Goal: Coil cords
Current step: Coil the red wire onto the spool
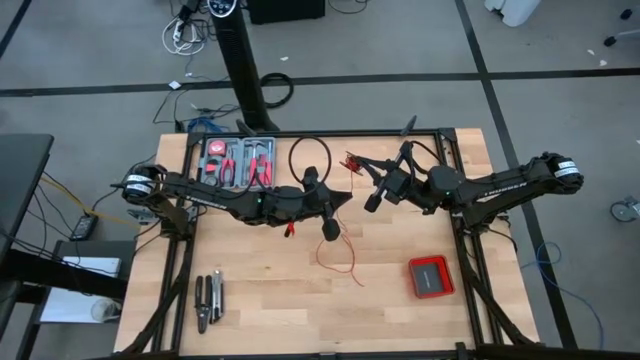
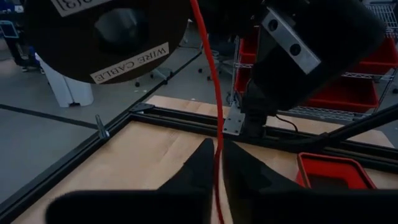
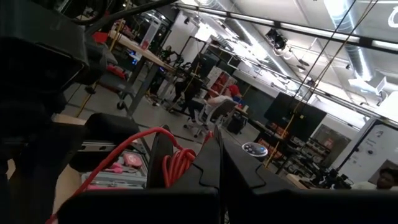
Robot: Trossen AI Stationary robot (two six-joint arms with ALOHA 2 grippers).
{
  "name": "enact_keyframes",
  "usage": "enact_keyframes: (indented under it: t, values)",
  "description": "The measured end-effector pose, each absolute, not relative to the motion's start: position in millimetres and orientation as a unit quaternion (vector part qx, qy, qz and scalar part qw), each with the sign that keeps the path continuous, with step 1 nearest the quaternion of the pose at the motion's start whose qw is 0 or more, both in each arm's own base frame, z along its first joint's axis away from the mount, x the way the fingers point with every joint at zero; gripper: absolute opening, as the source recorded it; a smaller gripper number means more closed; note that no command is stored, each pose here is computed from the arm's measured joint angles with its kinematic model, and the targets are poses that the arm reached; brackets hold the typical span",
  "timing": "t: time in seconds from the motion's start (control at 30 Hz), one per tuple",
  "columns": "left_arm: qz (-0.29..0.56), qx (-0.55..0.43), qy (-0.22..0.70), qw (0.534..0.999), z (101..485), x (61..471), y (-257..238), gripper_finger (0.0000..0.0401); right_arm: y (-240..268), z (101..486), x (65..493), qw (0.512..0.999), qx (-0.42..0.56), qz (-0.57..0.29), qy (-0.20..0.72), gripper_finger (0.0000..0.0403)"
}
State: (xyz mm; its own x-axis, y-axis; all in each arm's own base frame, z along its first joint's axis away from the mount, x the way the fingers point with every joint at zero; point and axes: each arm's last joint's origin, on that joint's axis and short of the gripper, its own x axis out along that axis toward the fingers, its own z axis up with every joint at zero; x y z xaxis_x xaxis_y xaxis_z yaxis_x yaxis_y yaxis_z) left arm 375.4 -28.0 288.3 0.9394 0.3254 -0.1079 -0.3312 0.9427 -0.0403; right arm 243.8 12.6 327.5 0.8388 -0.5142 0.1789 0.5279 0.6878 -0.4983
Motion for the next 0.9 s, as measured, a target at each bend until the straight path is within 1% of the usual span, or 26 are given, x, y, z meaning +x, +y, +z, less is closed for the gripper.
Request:
enact_keyframes:
  t: [0.07, 0.17, 0.53, 0.77, 0.83, 0.9]
  values:
    - [0.167, -0.027, 0.054, 0.984, 287, 375, -28, 0.001, 13, 327, 244, 0.919, -0.275, -0.283, -0.012, 0.0001]
    - [0.167, -0.026, 0.058, 0.984, 287, 375, -28, 0.0004, 13, 327, 244, 0.919, -0.275, -0.283, -0.012, 0.0001]
    - [0.167, -0.026, 0.059, 0.984, 287, 375, -28, 0.0001, 13, 327, 245, 0.926, -0.261, -0.271, -0.021, 0.0001]
    - [0.169, -0.03, 0.039, 0.984, 291, 376, -26, 0.0, 14, 326, 247, 0.933, -0.244, -0.264, -0.03, 0.0001]
    - [0.165, -0.033, 0.03, 0.985, 289, 380, -23, 0.0, 14, 326, 248, 0.933, -0.242, -0.263, -0.038, 0.0001]
    - [0.152, -0.032, 0.04, 0.987, 285, 387, -23, 0.0, 14, 324, 249, 0.932, -0.25, -0.261, -0.029, 0.0]
